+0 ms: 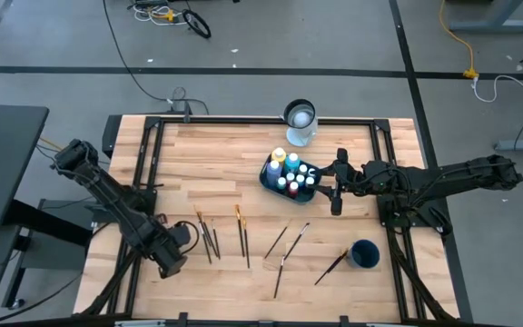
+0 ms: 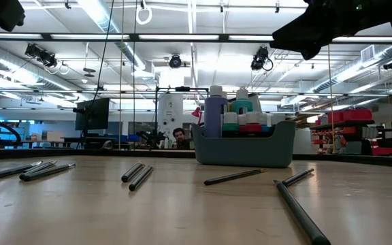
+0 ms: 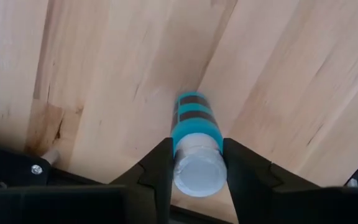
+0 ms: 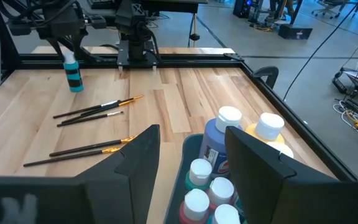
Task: Pick & Place Paint Supplies
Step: Put the small light blue paint bottle into the green bin
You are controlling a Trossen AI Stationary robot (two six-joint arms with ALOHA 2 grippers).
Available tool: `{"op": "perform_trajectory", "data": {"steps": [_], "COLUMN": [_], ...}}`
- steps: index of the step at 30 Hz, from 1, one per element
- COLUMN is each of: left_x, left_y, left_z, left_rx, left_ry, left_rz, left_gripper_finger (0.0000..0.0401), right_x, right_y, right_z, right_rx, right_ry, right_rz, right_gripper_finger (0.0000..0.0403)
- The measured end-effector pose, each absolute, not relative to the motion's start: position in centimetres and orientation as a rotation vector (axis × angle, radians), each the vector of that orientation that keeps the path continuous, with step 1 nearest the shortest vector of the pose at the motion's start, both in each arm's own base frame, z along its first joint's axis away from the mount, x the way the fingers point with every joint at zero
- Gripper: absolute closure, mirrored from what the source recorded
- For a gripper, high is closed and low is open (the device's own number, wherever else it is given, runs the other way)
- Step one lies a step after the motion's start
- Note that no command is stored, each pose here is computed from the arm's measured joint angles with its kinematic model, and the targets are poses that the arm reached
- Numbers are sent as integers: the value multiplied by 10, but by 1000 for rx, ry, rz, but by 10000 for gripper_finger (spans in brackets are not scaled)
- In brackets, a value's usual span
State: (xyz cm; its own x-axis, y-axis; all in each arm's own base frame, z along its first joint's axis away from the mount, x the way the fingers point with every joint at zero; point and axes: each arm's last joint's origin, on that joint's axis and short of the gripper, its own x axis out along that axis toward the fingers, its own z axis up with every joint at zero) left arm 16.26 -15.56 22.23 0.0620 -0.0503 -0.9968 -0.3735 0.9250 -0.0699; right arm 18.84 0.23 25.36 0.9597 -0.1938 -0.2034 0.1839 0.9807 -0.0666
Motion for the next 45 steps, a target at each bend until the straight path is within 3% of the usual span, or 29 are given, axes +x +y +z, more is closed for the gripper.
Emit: {"op": "perform_trajectory", "data": {"steps": [12,22,33,39,45], "left_x": [194,222,275,297,333], "left_y": [-145,-119,-74,-46,-25], "left_z": [225,237,269,287,279], "left_rx": [-325,-178,51,266,404], "left_ry": [1307,1186,824,586,489], "left_rz": [142,78,-21,29,31], "left_gripper_finger": [275,274,274,274,274], "right_x": [188,188,189,189,190], "right_y": [2,2,2,2,2], "right_z": [254,254,259,259,259], "right_rx": [-48,-47,-41,-66,-115], "right_ry": [210,209,156,160,163], "right_rz": [-192,-192,-193,-193,-191], "right_gripper_finger": [218,218,218,218,218]}}
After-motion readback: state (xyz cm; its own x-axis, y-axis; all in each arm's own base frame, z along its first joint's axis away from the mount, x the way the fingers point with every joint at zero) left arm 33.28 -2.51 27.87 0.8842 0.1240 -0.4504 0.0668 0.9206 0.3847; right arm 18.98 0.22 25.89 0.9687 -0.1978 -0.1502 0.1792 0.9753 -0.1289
